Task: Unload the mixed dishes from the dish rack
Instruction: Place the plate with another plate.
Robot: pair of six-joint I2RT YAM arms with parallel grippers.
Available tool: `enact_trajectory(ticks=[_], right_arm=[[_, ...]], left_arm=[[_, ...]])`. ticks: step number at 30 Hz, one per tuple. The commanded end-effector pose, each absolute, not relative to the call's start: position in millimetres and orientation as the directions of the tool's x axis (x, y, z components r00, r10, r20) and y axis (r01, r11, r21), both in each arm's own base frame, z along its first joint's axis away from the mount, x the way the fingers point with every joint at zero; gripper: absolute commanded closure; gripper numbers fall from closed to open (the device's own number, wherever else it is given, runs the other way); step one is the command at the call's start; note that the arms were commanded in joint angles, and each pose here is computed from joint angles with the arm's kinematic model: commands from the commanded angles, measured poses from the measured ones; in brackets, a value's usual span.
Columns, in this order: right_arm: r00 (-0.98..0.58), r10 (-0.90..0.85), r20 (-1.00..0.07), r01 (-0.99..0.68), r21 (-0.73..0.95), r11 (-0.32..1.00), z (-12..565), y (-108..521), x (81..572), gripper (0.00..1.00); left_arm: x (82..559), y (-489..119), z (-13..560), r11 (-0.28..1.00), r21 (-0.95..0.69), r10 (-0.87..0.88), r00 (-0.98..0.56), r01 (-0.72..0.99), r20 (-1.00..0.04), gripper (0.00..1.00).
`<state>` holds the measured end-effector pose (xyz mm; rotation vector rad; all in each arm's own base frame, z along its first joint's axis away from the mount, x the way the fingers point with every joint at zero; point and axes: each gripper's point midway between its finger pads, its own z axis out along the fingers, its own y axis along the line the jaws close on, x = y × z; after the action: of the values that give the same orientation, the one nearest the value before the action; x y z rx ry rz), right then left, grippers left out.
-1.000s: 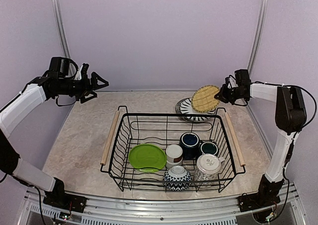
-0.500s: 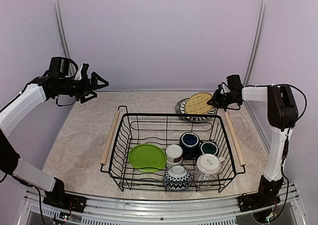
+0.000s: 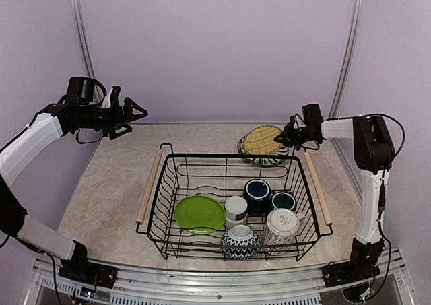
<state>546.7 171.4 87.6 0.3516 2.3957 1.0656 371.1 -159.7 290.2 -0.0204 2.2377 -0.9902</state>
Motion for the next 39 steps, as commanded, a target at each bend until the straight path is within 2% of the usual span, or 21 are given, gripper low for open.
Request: enact_trajectory(ticks=[1, 6, 11, 21, 27, 30, 39], right_arm=[[-0.856, 0.397, -0.331, 0.013, 0.755, 0.656, 81.1, 187.6, 550.9, 1.0], [-0.864, 0.381, -0.33, 0.007, 0.748, 0.663, 77.4, 189.3, 548.5, 0.93], [-0.862, 0.339, -0.377, -0.024, 0.698, 0.715, 82.8, 183.5, 543.2, 0.81], [-0.854, 0.229, -0.466, -0.086, 0.561, 0.823, 94.5, 169.0, 531.5, 0.51], [-0.842, 0.156, -0.517, -0.115, 0.454, 0.883, 102.8, 153.8, 526.0, 0.27], [-0.827, 0.122, -0.548, -0.127, 0.396, 0.91, 112.3, 145.4, 523.2, 0.19], [-0.76, 0.06, -0.647, -0.093, 0.201, 0.975, 149.5, 105.8, 497.5, 0.11]], left_arm=[[370.3, -161.4, 300.4, 0.712, -0.65, -0.263, -0.757, 0.267, -0.599, 0.01], [369.4, -161.6, 302.0, 0.708, -0.652, -0.263, -0.756, 0.27, -0.6, 0.01], [369.1, -162.0, 302.4, 0.707, -0.654, -0.264, -0.756, 0.271, -0.599, 0.01], [368.7, -162.5, 302.9, 0.704, -0.656, -0.265, -0.757, 0.272, -0.597, 0.01], [368.7, -162.9, 302.2, 0.705, -0.655, -0.263, -0.757, 0.273, -0.598, 0.01], [368.7, -163.0, 302.2, 0.706, -0.653, -0.262, -0.757, 0.273, -0.599, 0.01], [368.4, -163.2, 302.4, 0.707, -0.652, -0.261, -0.757, 0.273, -0.6, 0.01]])
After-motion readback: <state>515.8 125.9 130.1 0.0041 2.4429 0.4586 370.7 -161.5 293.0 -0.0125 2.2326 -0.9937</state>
